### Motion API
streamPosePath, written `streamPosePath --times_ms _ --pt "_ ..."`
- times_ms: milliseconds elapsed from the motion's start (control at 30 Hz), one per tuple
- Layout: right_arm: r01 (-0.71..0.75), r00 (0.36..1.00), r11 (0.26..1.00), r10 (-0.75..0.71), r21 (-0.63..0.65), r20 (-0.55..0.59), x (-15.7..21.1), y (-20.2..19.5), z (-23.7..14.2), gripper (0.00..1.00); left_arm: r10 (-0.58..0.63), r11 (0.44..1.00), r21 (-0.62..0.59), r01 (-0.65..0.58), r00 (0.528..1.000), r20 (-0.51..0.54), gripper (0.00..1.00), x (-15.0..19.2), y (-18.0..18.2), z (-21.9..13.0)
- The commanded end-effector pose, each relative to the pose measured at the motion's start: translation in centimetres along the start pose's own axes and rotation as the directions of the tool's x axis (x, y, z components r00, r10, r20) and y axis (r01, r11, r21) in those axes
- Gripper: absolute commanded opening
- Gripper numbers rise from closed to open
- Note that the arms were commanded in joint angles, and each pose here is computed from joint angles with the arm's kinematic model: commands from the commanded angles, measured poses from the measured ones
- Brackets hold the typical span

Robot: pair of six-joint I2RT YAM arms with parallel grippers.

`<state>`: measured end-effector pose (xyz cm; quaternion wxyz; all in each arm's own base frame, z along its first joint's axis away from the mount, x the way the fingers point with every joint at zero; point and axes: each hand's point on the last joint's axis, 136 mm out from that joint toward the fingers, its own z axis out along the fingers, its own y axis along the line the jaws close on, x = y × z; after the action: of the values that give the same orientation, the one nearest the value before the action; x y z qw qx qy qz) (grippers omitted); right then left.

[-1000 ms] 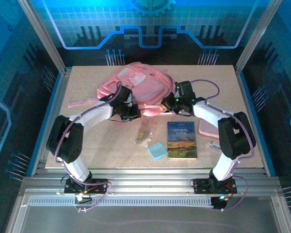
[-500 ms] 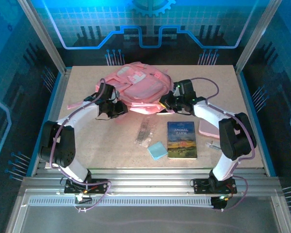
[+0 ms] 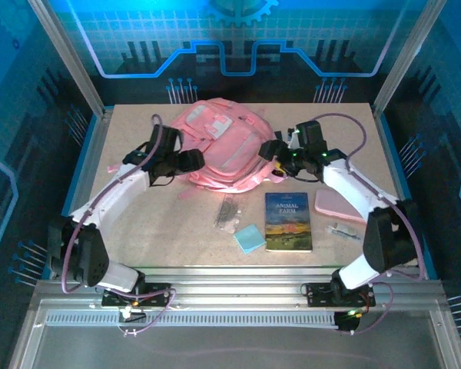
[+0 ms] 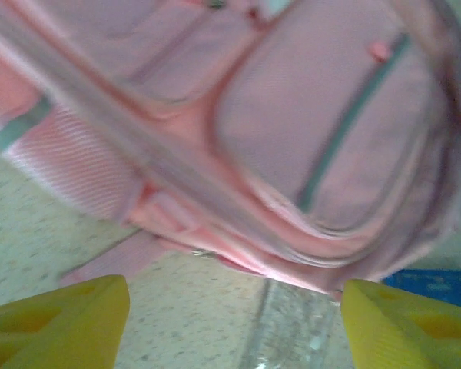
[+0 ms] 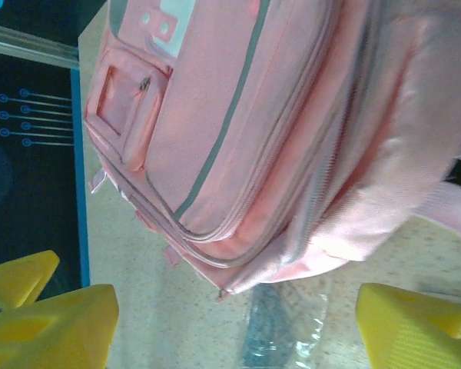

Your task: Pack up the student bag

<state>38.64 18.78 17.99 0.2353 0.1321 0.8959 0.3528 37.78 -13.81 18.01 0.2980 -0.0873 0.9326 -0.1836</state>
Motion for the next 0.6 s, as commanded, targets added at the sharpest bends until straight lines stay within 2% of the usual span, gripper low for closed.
streamPosePath --times_ms 0,167,367,500,567 --pt "0.017 1.0 0.986 -0.018 0.165 0.003 0.6 -5.0 -2.4 0.82 0.165 0.986 -0.004 -0.165 0.986 0.013 0.74 -0.3 -3.3 0.6" --pt "0.017 1.0 0.96 -0.019 0.278 0.005 1.4 -9.2 -5.2 0.82 0.214 0.976 0.055 -0.211 0.975 -0.055 0.74 1.7 -8.0 3.5" --pt "0.02 0.998 0.921 0.005 0.388 -0.065 5.3 -14.3 -7.7 0.83 0.138 0.972 0.211 -0.1 0.975 -0.176 0.73 7.2 -14.0 5.8" --pt "0.011 0.993 0.912 0.039 0.411 -0.114 8.6 -16.9 -8.1 0.82 0.119 0.964 0.26 -0.046 0.955 -0.273 0.67 11.9 -16.6 7.4" --pt "0.001 0.99 0.911 0.058 0.412 -0.132 10.0 -17.7 -7.8 0.81 0.128 0.963 0.265 -0.041 0.939 -0.32 0.59 14.0 -17.3 8.2"
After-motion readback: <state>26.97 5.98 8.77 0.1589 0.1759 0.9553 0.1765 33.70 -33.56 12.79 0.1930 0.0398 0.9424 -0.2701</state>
